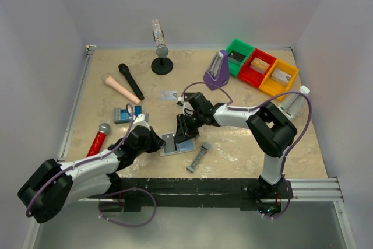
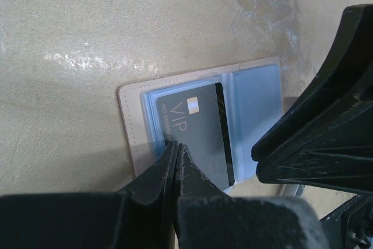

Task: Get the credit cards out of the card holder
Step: Remove the credit card from the card holder.

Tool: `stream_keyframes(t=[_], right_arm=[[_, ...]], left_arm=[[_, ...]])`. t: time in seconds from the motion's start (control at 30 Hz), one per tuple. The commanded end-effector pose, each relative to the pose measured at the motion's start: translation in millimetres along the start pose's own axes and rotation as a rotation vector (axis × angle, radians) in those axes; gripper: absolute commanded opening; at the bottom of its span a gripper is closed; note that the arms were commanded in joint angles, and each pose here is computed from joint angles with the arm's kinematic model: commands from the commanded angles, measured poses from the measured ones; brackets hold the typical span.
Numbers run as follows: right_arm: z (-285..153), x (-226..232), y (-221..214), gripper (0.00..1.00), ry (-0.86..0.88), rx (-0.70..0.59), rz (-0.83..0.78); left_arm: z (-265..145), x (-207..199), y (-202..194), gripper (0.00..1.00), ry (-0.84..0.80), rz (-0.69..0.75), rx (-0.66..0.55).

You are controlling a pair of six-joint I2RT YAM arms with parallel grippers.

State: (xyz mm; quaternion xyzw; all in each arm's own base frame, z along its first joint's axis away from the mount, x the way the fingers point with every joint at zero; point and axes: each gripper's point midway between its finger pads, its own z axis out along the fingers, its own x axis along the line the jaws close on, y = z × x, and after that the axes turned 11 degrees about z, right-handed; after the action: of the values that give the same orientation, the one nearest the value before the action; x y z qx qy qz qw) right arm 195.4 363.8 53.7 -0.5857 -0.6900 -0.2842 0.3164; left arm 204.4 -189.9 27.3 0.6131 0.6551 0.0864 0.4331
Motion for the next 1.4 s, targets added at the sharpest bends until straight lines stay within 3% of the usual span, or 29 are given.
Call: stream_keyframes(t=[0.0,1.0,1.37], right_arm=[[2,16,8,0.29,0.039,-0.009,-0.030],[19,6,13,0.30,0.039,-0.003,0.057],[21,13,14,0.30,0.098,-0.003,0.086]], left_arm=[[2,10,-5,0.00,0.030,-0.020,0.000],[-2,14,-13,0.00,0.021,-0.025,0.010],[-3,18,-20,0.12,0.023,-0.036,0.022]])
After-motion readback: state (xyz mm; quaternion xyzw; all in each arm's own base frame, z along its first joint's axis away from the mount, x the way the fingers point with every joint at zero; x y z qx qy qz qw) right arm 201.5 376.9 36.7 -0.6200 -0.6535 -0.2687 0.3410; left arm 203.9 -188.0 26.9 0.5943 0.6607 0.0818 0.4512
